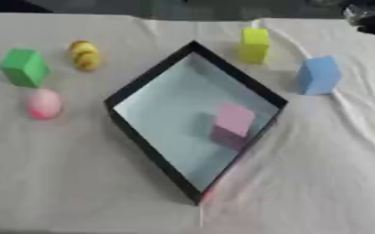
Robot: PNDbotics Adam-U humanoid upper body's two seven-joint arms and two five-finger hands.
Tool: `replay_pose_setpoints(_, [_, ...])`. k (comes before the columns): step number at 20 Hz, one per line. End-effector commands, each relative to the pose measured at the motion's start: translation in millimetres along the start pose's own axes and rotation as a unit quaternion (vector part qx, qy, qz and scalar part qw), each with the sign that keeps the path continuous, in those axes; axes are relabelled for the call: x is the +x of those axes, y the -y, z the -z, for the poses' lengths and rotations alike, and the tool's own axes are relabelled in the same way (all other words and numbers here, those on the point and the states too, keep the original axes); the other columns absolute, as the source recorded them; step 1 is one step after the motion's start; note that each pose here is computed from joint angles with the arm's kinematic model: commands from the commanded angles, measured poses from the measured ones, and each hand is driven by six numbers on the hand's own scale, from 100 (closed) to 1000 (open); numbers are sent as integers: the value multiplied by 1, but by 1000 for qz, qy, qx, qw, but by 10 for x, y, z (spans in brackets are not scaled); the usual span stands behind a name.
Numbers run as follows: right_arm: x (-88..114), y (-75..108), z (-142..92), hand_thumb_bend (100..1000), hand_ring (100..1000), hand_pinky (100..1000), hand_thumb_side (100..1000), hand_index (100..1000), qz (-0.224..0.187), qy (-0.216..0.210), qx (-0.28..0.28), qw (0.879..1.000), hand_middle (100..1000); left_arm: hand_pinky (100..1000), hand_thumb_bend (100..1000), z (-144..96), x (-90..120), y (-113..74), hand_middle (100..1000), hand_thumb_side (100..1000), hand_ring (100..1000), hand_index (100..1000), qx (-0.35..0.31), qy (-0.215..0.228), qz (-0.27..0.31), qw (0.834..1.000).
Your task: Pick up objects on the table and place them in the box.
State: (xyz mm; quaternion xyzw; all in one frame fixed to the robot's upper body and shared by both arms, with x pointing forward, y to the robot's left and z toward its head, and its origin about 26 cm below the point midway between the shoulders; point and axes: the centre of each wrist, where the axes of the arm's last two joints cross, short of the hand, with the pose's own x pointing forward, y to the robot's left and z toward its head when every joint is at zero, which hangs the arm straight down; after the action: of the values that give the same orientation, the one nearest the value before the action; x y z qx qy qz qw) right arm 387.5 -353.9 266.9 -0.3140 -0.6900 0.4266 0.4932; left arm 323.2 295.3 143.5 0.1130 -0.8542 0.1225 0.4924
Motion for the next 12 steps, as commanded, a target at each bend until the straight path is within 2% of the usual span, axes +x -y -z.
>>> replay_pose_setpoints(1, [-110, 124, 5, 276, 914, 909, 465, 900, -60, -4, 31, 998, 885, 815, 181, 54, 71, -31, 759, 751, 780, 824, -7, 16, 12, 1000])
replay_pose_setpoints(6, [-248, 69, 46, 389, 920, 916, 368, 913, -103, 0, 85, 991, 887, 815, 179, 56, 72, -36, 759, 752, 780, 823, -6, 15, 13, 1000])
replay_pose_setpoints(7, [-268, 71, 49, 424, 924, 923, 283, 921, -111, 2, 93, 989, 881, 815, 178, 56, 71, -37, 759, 753, 780, 823, -7, 15, 14, 1000])
replay_pose_setpoints(9, [-312, 77, 53, 458, 931, 935, 204, 929, -126, 6, 110, 986, 871, 815, 176, 56, 70, -39, 759, 753, 780, 823, -7, 14, 14, 1000])
replay_pose_setpoints(12, [-358, 113, 69, 443, 929, 938, 147, 915, -148, 13, 131, 980, 863, 816, 175, 55, 70, -42, 759, 751, 781, 822, -6, 14, 15, 1000])
